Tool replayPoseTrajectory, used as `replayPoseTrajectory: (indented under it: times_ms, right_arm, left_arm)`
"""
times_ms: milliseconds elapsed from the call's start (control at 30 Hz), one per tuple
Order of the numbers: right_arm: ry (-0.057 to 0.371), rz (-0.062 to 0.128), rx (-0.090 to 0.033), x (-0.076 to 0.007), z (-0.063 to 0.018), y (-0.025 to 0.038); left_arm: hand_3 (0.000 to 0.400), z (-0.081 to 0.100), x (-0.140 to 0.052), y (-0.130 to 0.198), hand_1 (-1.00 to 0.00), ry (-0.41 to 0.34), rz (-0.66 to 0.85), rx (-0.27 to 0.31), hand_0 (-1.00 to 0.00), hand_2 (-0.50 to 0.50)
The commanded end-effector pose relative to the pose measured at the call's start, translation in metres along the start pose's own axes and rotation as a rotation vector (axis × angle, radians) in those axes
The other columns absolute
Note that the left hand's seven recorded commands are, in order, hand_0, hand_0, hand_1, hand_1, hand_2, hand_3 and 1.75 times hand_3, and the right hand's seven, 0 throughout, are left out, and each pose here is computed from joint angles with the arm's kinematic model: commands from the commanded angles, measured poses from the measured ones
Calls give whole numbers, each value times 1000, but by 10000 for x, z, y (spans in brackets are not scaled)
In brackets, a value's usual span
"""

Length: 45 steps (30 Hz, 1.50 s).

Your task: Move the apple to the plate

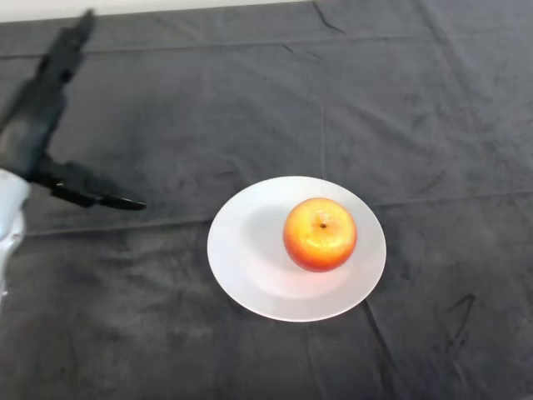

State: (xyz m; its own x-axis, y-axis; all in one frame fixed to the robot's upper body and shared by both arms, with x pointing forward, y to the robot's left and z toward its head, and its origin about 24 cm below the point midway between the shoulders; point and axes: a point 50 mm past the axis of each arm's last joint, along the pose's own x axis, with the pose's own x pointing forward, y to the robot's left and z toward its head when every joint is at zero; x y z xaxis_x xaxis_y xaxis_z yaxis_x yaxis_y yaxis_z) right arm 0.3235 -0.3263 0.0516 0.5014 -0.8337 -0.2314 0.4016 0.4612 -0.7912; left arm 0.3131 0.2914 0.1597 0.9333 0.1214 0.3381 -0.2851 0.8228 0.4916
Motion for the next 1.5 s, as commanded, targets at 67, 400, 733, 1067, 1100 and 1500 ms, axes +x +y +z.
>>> replayPoseTrajectory:
  times_ms: [67,400,733,1067,1100,1500]
  right_arm:
    - [42,-2,-42,23,-173,15]
    - [43,-3,-43,23,-172,15]
    - [43,-3,-43,24,-171,15]
    - [45,-4,-44,24,-169,14]
    - [45,-4,-44,24,-169,14]
    - [47,-5,-45,25,-166,14]
  left_arm:
    - [0,78,-66,347,0,-52,87,62,0,0]
    - [0,37,-201,877,0,-33,290,51,0,0]
    - [0,32,-420,1418,0,-34,478,59,0,0]
    - [0,-111,-728,1841,0,-12,661,67,0,0]
    - [0,-135,-752,1865,0,-7,676,65,0,0]
    - [0,-353,-968,2140,0,60,844,6,0,0]
